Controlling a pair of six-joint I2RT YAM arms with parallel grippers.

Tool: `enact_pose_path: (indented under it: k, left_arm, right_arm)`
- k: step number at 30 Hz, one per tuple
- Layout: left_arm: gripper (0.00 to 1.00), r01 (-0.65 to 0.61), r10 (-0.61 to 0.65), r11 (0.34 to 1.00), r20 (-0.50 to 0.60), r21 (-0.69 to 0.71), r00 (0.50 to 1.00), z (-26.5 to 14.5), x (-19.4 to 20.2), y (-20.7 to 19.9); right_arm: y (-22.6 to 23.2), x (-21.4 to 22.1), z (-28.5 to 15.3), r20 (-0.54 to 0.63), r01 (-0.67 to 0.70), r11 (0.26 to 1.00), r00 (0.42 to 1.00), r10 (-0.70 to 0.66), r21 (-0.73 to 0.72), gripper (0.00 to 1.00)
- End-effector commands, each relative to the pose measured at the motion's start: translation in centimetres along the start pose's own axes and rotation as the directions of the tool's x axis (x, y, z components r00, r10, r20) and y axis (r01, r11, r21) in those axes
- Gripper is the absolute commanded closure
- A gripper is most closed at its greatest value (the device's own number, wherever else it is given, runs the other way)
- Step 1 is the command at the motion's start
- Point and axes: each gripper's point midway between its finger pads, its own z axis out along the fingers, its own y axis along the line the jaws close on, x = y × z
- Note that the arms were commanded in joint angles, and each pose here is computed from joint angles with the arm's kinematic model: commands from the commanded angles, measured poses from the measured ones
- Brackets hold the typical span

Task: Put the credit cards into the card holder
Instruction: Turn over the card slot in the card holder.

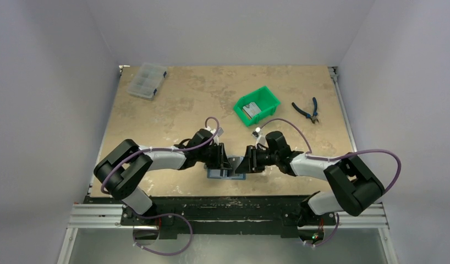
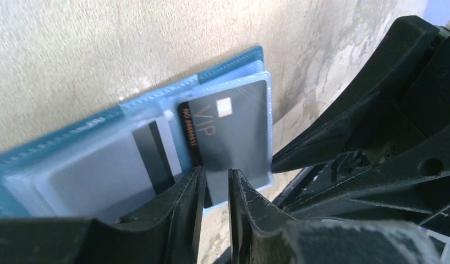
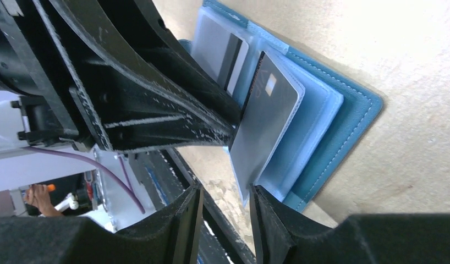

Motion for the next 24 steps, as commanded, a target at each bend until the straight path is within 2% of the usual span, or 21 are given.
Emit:
enact_pose_path:
  k: [1, 7, 11, 16, 21, 24]
  left_arm:
    - [0.74, -0.016, 0.015, 0.999, 0.021, 0.040, 1.000, -1.1, -0.4, -1.5]
    - [0.74, 0.000, 0.001, 1.000, 0.081, -0.020, 0.997, -3.6, -1.8, -1.1]
    - [0.68, 0.043, -0.022, 0.990, 0.154, -0.132, 0.988, -8.1, -3.2, 0.6]
    - [0.59, 0.153, -0.063, 0.939, 0.282, -0.307, 0.957, -14.5, -5.2, 2.6]
    - [0.57, 0.142, 0.027, 0.924, 0.432, -0.355, 0.901, -20.4, -8.3, 0.6]
    - [0.56, 0.127, 0.085, 0.914, 0.488, -0.385, 0.869, -22.9, -9.8, -0.3]
  right_arm:
    - [3.4, -2.0, 0.1, 0.082, 0.036, 0.989, 0.996, -0.024, -0.145, 0.56]
    - [4.9, -3.3, 0.8, 0.107, 0.021, 0.975, 0.994, 0.003, -0.223, 0.56]
    - [6.0, -3.8, 2.6, 0.084, 0.029, 0.965, 0.996, -0.008, -0.259, 0.56]
    - [7.9, -3.6, 5.6, 0.035, 0.032, 0.946, 0.999, -0.022, -0.321, 0.57]
    - [10.4, -4.0, 7.3, 0.028, 0.044, 0.933, 0.999, -0.036, -0.357, 0.57]
    - [11.4, -5.3, 8.7, 0.051, 0.102, 0.940, 0.995, -0.090, -0.325, 0.52]
